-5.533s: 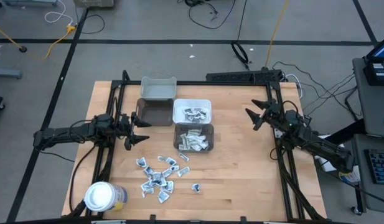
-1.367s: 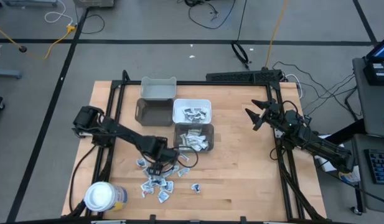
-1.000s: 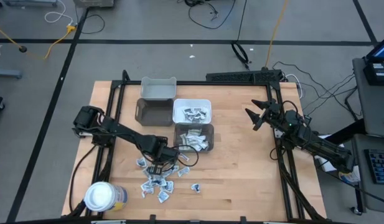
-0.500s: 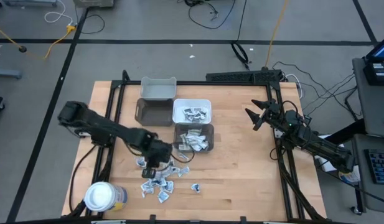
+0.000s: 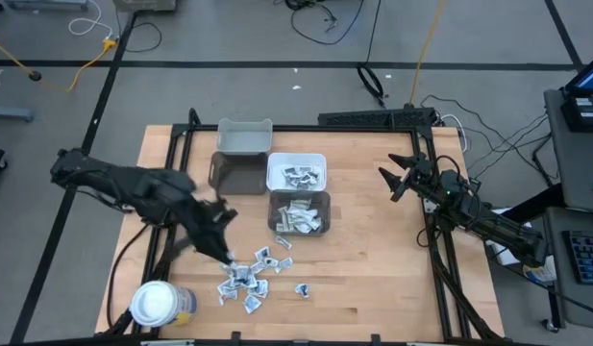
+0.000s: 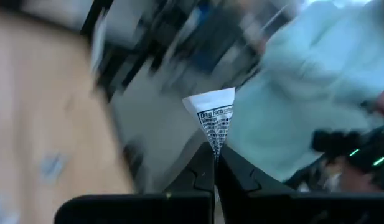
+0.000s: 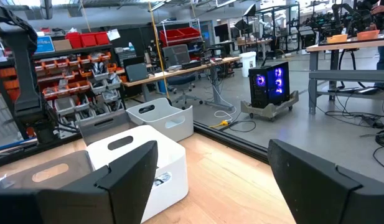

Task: Pick & Place First Aid Supplies
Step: Put the orange ointment pack into the gray bin

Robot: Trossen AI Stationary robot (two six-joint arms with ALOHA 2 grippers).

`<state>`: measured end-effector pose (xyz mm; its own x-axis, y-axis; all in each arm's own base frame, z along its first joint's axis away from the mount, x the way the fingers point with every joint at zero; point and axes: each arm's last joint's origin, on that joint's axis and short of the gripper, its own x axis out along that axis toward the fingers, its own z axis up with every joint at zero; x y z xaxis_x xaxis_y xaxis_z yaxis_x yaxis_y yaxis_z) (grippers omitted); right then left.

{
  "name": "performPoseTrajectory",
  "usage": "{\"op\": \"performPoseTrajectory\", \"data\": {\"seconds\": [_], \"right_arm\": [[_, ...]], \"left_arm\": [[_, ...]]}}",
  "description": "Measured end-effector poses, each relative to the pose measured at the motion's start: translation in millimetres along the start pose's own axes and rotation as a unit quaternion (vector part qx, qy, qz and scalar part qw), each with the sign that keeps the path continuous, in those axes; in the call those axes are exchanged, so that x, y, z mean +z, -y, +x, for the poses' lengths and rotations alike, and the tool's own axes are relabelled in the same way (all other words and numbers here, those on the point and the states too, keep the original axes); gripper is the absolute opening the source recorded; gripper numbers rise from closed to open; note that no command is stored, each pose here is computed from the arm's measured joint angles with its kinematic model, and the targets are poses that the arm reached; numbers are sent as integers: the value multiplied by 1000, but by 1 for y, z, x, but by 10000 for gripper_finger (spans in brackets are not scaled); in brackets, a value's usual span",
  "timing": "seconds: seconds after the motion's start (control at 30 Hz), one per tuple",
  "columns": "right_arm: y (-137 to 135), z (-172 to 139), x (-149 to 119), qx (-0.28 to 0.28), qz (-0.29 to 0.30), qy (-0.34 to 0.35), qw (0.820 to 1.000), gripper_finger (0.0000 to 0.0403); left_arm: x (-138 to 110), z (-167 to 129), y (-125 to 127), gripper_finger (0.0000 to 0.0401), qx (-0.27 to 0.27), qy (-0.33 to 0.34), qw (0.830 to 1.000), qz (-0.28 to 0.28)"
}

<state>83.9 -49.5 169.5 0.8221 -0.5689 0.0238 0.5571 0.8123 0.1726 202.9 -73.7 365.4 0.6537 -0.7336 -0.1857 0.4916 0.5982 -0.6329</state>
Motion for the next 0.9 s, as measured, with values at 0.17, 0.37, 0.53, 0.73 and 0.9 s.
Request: {"op": "performPoseTrajectory", "data": {"seconds": [0.17,0.37,0.53,0.73,0.9], "right_arm": [[0,0,0,0,0,-1,1000,297],[0,0,0,0,0,0,1000,297],[0,0,0,0,0,0,1000,297],[0,0,0,0,0,-1,1000,297],[0,0,0,0,0,0,1000,297]], "left_arm": [[16,-24,28,2,-68,99,992,50],[23,-32,39,1,-110,140,982,57],[23,-30,27,1,-41,153,986,62],[23,-45,-19,1,211,173,962,31],[14,-59,-47,1,401,139,905,31]]}}
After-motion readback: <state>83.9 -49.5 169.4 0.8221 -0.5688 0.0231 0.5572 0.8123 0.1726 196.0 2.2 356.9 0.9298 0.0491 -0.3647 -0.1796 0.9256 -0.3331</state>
